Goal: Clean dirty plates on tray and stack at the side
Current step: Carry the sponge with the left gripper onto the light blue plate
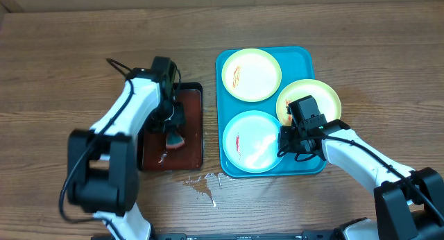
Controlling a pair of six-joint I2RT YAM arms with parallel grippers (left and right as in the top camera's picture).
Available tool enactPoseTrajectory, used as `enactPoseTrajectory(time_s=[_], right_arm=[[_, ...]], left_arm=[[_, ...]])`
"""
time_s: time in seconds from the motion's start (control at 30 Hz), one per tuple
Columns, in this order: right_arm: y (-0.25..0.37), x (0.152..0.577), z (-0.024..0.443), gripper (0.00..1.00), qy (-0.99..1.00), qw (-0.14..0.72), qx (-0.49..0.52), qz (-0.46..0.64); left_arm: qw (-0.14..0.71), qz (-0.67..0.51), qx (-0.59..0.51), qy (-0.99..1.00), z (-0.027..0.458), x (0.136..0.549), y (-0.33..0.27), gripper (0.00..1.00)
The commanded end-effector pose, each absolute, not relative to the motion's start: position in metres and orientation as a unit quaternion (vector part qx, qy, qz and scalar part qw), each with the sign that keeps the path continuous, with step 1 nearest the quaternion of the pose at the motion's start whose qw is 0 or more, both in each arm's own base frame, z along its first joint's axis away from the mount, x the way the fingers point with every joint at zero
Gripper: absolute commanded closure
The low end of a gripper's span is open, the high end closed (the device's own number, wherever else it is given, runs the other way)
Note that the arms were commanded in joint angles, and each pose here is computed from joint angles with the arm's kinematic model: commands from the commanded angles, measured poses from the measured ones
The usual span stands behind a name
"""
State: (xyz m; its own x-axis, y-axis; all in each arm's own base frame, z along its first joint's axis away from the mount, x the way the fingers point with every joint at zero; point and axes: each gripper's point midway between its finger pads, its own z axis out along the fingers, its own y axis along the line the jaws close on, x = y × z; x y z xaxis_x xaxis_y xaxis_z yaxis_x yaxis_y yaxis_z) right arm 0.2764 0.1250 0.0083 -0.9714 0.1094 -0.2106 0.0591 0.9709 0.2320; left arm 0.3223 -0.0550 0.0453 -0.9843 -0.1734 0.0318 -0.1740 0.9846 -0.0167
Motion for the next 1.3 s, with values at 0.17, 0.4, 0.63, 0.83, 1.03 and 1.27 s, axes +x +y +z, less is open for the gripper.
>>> enactPoseTrajectory(time_s=[0.17, 0.4, 0.63, 0.83, 1.03, 1.27], right_arm=[[0.121, 0.276, 0.006, 0.96, 0.987, 0.114, 0.046, 0.101], [0.121, 0.276, 0.006, 0.95, 0.987, 0.114, 0.046, 0.101], [0.121, 0.276, 0.006, 0.95, 0.987, 0.114, 0.046, 0.102], [0.121, 0.276, 0.006, 0.95, 0.987, 0.114, 0.046, 0.102], [0.121, 0.276, 0.006, 0.95, 0.987, 0.114, 0.046, 0.102], [0.121, 0.276, 0.006, 0.95, 0.987, 0.114, 0.046, 0.102]], left_arm=[[-0.091, -0.027, 0.074, -0.993, 0.104, 0.343, -0.038, 0.96], [-0.052, -0.018, 0.072, -0.996, 0.081, 0.34, -0.044, 0.96], [-0.05, 0.059, 0.046, -0.996, 0.093, 0.342, -0.076, 0.96], [-0.072, 0.126, -0.026, -0.989, 0.128, 0.345, -0.143, 0.96], [-0.105, 0.172, -0.068, -0.977, 0.129, 0.34, -0.226, 0.96], [-0.047, 0.153, -0.017, -0.987, 0.075, 0.322, -0.267, 0.96]])
